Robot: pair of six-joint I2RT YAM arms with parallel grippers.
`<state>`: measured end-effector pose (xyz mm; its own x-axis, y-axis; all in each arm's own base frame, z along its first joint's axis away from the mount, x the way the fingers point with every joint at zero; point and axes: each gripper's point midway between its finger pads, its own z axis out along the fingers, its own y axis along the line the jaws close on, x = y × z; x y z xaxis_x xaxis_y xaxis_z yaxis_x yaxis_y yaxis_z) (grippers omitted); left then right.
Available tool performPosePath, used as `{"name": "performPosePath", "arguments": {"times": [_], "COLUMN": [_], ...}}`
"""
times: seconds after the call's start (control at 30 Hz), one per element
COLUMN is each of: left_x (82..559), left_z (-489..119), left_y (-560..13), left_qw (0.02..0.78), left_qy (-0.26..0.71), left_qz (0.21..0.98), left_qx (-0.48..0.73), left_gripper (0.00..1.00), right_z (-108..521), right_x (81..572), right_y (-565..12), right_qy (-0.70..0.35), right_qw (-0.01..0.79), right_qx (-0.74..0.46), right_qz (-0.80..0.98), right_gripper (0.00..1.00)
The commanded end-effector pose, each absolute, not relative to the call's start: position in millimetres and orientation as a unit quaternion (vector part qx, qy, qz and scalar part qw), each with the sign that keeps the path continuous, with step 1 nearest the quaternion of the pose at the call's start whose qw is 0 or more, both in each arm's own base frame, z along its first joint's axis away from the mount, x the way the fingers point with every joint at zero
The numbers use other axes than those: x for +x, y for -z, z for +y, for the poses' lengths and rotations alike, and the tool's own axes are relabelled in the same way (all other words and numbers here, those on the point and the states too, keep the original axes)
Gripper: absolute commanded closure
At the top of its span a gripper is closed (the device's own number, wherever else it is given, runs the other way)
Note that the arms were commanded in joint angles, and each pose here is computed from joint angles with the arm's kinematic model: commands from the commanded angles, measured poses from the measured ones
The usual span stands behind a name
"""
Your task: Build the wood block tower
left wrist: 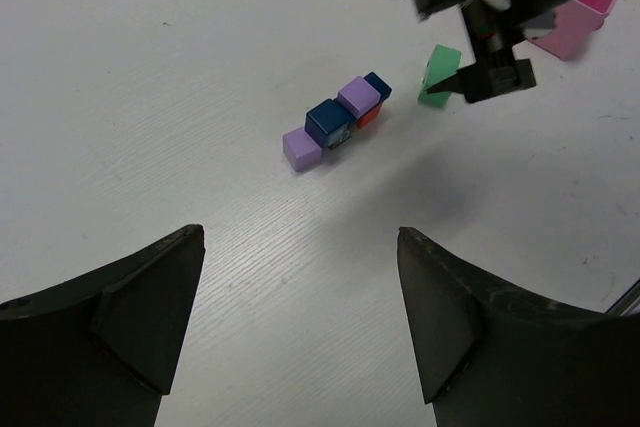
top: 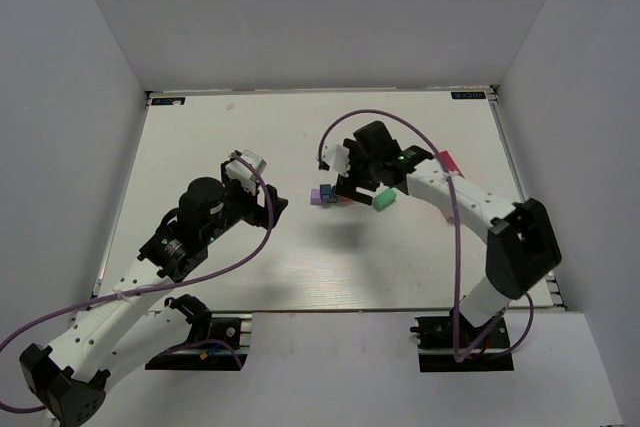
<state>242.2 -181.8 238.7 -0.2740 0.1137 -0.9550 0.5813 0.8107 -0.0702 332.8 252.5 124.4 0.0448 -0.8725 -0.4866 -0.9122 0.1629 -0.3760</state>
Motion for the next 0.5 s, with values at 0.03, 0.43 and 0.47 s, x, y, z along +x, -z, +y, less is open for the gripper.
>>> {"name": "performPosePath", "arguments": {"times": [0.03,0.43,0.47], "left_x": [244.8,257.8,258.9], "left_z": [-181.0,-204.6,-204.9], "left_y": [-248.7,-230.7,-227.8], "left_qw": [0.574,0.520,0.518], "left_qy": [0.211,0.227,0.224], "left_qz": [0.760,0.789,0.791], "left_qx": [0.221,0.234,0.239], "left_gripper": [0.15,0.44,0.37], "right_z": [233.4,195.7,197.6], "right_x": [337.6,354.9,352.3], "right_y": [-153.5,-157.6,-152.6], "right_qy": [-0.021,-0.054,-0.065], "right_qw": [0.380,0.385,0.376], "right_qx": [-0.610,-0.614,-0.627], "right_qz": [0.695,0.687,0.680], "right_gripper": [0.10,1.00,1.00]}}
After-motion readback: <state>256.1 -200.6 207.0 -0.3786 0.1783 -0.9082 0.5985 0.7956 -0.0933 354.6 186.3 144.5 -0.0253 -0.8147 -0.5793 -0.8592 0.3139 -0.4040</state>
